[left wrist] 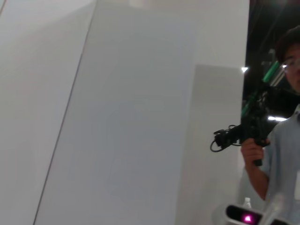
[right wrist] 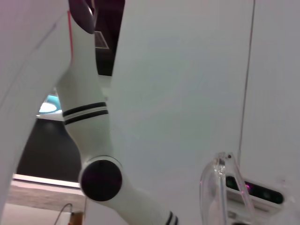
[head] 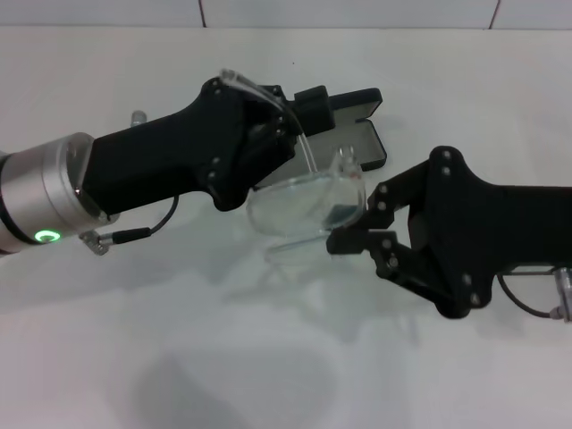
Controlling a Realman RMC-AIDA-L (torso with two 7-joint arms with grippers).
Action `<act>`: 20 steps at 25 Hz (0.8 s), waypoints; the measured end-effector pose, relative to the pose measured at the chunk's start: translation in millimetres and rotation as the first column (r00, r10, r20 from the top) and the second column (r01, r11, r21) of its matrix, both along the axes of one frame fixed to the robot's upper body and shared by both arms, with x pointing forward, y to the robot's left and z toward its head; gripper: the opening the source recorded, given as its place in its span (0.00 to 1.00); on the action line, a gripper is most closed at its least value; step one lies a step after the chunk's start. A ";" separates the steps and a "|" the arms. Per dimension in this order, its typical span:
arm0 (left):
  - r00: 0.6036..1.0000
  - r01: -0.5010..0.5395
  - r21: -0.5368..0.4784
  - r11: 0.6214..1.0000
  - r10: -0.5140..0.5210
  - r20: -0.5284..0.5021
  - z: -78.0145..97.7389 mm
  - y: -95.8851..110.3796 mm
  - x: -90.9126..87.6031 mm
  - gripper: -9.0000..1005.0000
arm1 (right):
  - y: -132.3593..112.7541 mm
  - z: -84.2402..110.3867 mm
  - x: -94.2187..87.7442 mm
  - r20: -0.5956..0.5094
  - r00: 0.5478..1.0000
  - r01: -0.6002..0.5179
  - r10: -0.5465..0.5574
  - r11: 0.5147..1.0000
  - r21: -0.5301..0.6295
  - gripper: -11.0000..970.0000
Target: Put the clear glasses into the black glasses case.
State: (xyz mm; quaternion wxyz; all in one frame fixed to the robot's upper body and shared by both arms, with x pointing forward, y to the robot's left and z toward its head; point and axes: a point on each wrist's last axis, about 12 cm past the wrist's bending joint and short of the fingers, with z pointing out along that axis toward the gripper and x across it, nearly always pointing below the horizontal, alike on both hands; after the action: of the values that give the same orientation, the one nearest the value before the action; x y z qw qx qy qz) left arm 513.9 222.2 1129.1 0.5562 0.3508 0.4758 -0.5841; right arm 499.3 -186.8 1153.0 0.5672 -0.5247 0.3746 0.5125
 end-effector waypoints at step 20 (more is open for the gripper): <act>0.999 0.043 -0.002 0.999 -0.043 0.006 0.9 -2.5 -4.4 0.05 | -2.1 -1.4 7.2 -0.045 0.997 0.062 -0.063 0.998 -0.002 0.07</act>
State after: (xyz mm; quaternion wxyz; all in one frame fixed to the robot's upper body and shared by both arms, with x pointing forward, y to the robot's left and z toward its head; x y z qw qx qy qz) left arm 509.5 219.7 1130.0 0.5451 0.3623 0.4659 -0.5955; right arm 506.4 -188.9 1151.6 0.5741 -0.5012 0.4037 0.5062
